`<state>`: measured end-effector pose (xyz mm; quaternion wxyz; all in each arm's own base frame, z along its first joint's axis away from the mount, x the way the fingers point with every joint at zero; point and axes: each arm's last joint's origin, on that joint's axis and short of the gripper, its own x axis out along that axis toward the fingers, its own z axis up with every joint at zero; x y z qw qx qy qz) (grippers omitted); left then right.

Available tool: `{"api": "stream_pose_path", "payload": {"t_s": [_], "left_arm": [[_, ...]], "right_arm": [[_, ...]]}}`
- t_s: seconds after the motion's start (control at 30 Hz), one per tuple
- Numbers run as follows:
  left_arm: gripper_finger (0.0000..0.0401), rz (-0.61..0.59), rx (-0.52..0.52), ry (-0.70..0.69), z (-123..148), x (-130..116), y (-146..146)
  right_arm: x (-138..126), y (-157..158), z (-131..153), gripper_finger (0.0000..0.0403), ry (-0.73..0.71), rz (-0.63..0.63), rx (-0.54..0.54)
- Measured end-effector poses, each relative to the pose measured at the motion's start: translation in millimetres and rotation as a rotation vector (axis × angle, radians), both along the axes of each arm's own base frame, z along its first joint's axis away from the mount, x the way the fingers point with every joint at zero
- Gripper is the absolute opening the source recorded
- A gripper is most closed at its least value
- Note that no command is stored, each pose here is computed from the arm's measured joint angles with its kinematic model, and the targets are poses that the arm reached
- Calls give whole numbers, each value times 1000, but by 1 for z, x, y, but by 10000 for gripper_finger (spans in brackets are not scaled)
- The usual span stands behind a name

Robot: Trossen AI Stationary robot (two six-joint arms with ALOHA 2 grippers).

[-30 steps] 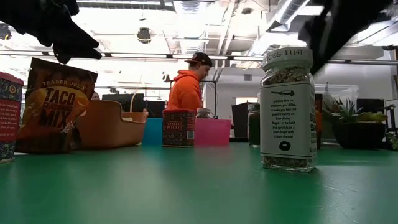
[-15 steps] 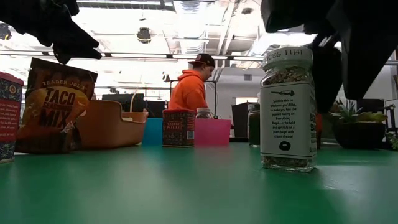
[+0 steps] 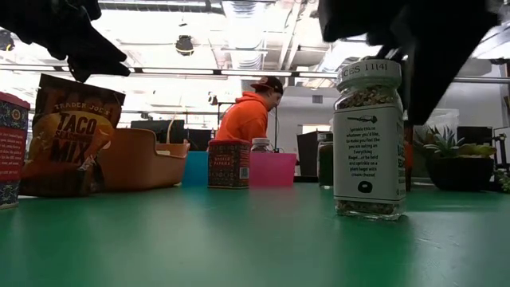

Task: Sort spices by type
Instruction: Put the white seasoning bottle into the red bin

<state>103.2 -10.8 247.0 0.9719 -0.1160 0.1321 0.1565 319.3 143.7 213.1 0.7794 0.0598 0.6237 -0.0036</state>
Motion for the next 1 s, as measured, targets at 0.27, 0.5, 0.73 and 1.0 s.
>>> {"api": "stream_pose_path", "payload": {"t_s": [0.27,0.5,0.73,1.0], "left_arm": [[176,-5,16,1,0,0,0],[176,-5,15,0,0,0,0],[176,-5,15,0,0,0,0],[176,-5,17,0,0,0,0]], "right_arm": [[9,6,19,381,-74,68,22],[9,11,26,384,-104,87,17],[10,14,27,384,-151,126,-49],[15,16,29,384,-209,192,-53]]}}
